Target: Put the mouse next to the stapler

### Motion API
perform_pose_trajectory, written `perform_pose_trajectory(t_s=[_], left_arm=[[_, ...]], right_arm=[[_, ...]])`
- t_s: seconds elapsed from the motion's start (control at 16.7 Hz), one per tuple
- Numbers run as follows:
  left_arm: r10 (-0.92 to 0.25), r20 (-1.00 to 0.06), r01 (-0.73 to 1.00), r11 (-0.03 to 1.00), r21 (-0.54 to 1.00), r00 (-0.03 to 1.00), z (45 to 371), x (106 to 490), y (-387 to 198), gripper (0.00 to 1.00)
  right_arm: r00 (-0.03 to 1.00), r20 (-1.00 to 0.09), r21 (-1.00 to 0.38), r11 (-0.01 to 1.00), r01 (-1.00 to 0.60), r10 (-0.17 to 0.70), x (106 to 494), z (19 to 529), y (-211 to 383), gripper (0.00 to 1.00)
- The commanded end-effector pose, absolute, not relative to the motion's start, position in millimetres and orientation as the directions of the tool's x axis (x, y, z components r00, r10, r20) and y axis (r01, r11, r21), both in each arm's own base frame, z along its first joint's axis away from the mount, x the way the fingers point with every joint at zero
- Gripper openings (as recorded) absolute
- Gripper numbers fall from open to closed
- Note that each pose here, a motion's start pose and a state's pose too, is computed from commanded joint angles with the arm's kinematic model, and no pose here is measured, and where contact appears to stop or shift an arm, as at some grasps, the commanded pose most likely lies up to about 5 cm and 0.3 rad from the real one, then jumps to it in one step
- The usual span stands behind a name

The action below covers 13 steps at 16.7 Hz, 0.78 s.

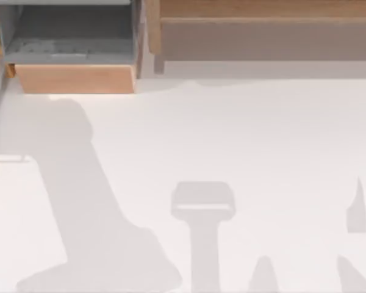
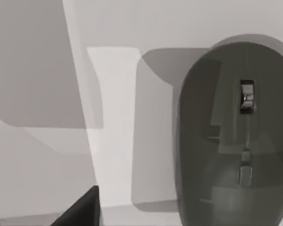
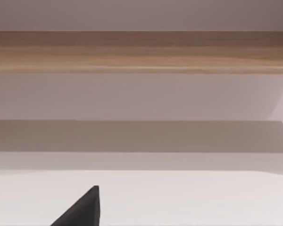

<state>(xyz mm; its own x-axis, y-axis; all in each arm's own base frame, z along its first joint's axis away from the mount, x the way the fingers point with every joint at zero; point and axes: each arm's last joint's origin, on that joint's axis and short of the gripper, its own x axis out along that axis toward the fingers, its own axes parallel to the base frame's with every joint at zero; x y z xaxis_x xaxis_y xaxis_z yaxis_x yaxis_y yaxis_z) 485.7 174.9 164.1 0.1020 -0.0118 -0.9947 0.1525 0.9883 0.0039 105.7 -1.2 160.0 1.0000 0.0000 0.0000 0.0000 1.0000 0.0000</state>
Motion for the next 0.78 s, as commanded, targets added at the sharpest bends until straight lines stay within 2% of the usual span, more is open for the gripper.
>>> perform_pose_trajectory(t_s=[0.42,0.78], left_arm=[[-0.012,-0.995,0.151,0.988,0.003,0.101,162.0,484.4,177.4,1.00],[-0.012,-0.995,0.153,0.988,0.003,0.100,144.7,485.4,178.3,1.00]], right_arm=[[1.000,0.000,0.000,1.000,0.000,0.000,105.7,160.0,-1.2,1.00],[1.000,0.000,0.000,1.000,0.000,0.000,105.7,160.0,-1.2,1.00]])
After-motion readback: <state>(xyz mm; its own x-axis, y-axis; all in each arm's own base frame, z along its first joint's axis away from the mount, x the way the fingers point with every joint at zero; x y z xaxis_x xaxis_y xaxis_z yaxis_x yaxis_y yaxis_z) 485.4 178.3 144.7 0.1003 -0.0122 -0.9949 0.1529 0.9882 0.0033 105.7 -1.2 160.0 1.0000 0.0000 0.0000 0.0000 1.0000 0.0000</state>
